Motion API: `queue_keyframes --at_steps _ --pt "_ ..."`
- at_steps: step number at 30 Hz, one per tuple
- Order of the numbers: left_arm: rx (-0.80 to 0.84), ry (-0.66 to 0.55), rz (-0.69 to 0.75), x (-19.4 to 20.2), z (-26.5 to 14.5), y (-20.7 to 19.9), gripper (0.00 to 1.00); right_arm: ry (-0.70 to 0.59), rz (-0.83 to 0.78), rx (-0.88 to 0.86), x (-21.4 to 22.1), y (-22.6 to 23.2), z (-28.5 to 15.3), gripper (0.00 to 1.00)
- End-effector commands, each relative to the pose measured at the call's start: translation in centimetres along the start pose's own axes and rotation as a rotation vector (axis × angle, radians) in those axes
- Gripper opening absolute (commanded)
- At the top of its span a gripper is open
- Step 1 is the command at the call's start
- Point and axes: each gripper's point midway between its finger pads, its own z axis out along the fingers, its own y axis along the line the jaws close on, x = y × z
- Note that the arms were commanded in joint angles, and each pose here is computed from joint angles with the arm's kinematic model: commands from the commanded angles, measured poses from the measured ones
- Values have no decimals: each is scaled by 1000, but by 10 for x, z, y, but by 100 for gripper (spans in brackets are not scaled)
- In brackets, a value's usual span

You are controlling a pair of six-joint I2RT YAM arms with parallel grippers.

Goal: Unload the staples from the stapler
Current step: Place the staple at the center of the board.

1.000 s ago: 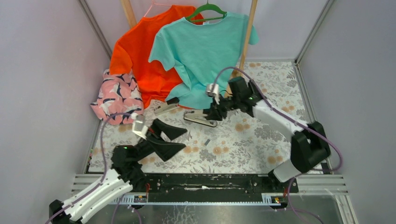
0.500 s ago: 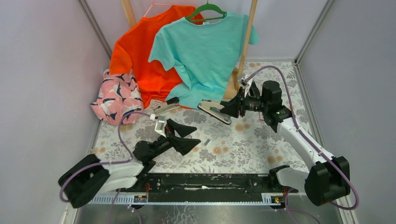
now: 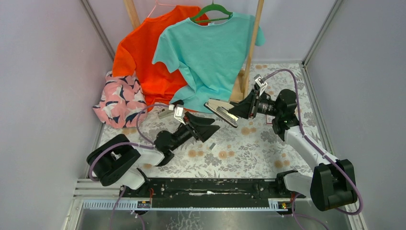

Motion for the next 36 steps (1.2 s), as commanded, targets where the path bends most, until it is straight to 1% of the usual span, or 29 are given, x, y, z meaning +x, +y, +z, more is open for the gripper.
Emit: queue_keyframes --at_steps 1,7,12,17,23,30,31,33,34,36 --pt "63 -99 -36 -19 20 -21 100 -78 -93 -104 -29 38 -5 0" --pt "103 -106 -71 -16 42 -34 99 -93 -63 -124 -31 43 -5 0" --pt "91 -116 -107 -12 54 -31 96 -93 -58 -131 -29 43 -5 0" --pt "89 -121 -123 -12 61 -28 84 -90 -50 -128 -27 41 -5 0" --pt "93 -121 -145 -12 64 -29 77 -87 -32 -122 -25 36 -4 0" --pt "119 -102 -182 -10 67 -35 65 -85 -19 -116 -24 31 -2 0" --pt "122 -99 -182 -9 67 -35 61 -84 -19 -115 -23 31 -2 0" --pt "128 -93 -170 -8 68 -36 43 -81 -23 -113 -23 30 -2 0" --pt "128 -89 -164 -7 69 -35 31 -77 -24 -112 -22 29 -2 0" --pt "134 -78 -134 -4 68 -35 15 -67 -36 -111 -21 28 -2 0"
